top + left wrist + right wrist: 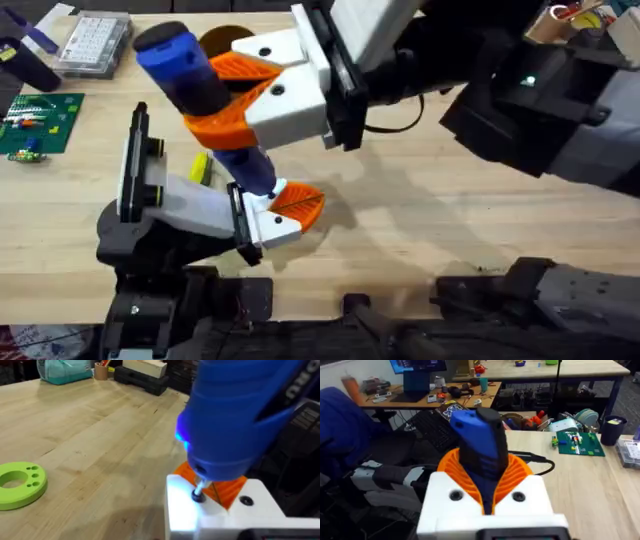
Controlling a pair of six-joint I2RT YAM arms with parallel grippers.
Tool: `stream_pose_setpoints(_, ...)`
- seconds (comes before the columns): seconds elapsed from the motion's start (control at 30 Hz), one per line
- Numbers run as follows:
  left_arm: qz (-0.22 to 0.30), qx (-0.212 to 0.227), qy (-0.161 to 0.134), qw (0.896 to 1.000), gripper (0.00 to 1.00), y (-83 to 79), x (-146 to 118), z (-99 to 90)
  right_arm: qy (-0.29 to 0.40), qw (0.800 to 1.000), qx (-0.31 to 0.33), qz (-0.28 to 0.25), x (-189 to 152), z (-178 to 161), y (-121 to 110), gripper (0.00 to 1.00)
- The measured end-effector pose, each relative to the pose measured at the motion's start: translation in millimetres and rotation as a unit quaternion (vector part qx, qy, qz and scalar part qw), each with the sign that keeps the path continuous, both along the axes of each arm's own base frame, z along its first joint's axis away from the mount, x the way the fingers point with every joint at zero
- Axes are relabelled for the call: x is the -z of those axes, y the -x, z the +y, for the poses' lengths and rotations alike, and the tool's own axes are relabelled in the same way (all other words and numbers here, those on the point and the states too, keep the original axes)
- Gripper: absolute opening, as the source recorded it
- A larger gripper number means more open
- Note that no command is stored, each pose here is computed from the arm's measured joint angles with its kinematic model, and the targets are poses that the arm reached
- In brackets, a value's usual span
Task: Pick up the gripper from the table and insert it into the empty holder that is missing its gripper. Then pick up a screw, insert it into the mounting hole, and use the screwdriver to tighten it. Finally, clean up the table by picking up the vegetable and placing it into the bucket.
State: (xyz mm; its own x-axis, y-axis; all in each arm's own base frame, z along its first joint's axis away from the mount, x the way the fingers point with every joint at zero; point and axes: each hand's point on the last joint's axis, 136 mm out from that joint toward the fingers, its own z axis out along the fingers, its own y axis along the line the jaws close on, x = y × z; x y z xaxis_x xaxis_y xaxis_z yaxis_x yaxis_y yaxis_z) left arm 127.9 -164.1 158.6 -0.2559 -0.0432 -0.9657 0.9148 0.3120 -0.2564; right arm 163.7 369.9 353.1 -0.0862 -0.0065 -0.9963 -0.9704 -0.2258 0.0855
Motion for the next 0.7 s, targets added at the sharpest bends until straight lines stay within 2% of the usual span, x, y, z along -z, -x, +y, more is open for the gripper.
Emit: stream_pose_setpoints(0.7,0.000,0.000,0.000,1.000,0.012,0.0,0.0,0.0,0.010,1.000,0.006,0.011,7.0,0.3,-1.8,0.054)
